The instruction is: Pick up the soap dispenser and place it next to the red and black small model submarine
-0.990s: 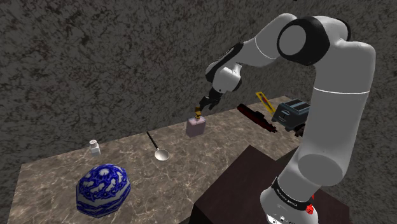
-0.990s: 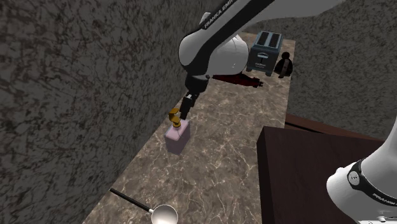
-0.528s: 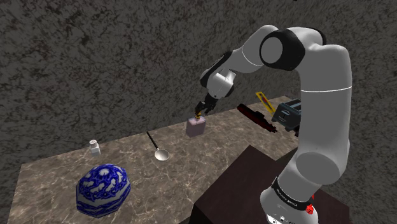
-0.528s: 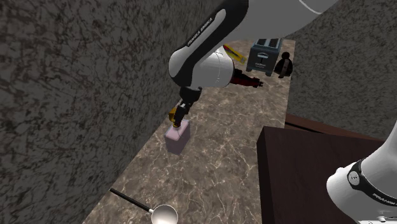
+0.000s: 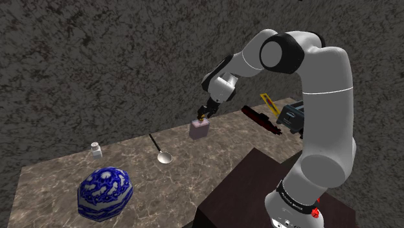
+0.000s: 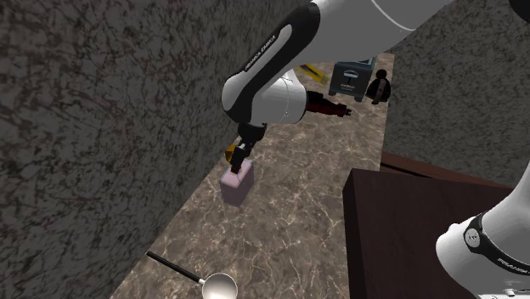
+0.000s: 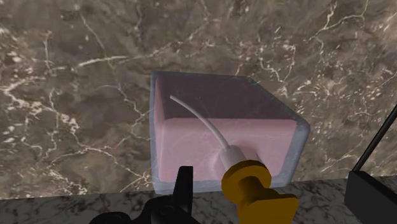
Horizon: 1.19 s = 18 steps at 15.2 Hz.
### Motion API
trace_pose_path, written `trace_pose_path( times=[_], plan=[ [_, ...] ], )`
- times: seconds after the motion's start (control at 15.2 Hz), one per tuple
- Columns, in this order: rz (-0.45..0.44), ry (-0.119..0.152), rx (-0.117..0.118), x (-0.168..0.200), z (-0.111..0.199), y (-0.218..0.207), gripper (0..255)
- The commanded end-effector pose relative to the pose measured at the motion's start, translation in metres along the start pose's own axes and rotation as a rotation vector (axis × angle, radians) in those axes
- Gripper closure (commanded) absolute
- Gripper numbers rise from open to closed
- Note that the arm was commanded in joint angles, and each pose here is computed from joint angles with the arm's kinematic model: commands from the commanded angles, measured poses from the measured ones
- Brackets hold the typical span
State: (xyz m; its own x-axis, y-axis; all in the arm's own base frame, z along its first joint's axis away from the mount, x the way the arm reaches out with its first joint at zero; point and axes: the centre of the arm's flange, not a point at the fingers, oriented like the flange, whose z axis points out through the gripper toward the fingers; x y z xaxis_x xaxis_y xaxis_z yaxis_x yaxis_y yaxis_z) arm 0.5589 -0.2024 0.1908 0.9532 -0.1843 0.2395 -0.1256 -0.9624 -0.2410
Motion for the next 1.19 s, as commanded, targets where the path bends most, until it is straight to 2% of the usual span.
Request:
trace_pose_path(
  times=[0.0,0.13,0.2,0.79,1.12],
  plan=[
    [0.000,0.000,0.000,0.000,0.000,0.000,0],
    [0.000,0.000,0.000,0.000,0.000,0.000,0],
    [0.000,0.000,0.000,0.000,0.000,0.000,255],
    [0.000,0.000,0.000,0.000,0.000,0.000,255],
    [0.000,0.000,0.000,0.006,-0.025,-0.006,255]
  ],
)
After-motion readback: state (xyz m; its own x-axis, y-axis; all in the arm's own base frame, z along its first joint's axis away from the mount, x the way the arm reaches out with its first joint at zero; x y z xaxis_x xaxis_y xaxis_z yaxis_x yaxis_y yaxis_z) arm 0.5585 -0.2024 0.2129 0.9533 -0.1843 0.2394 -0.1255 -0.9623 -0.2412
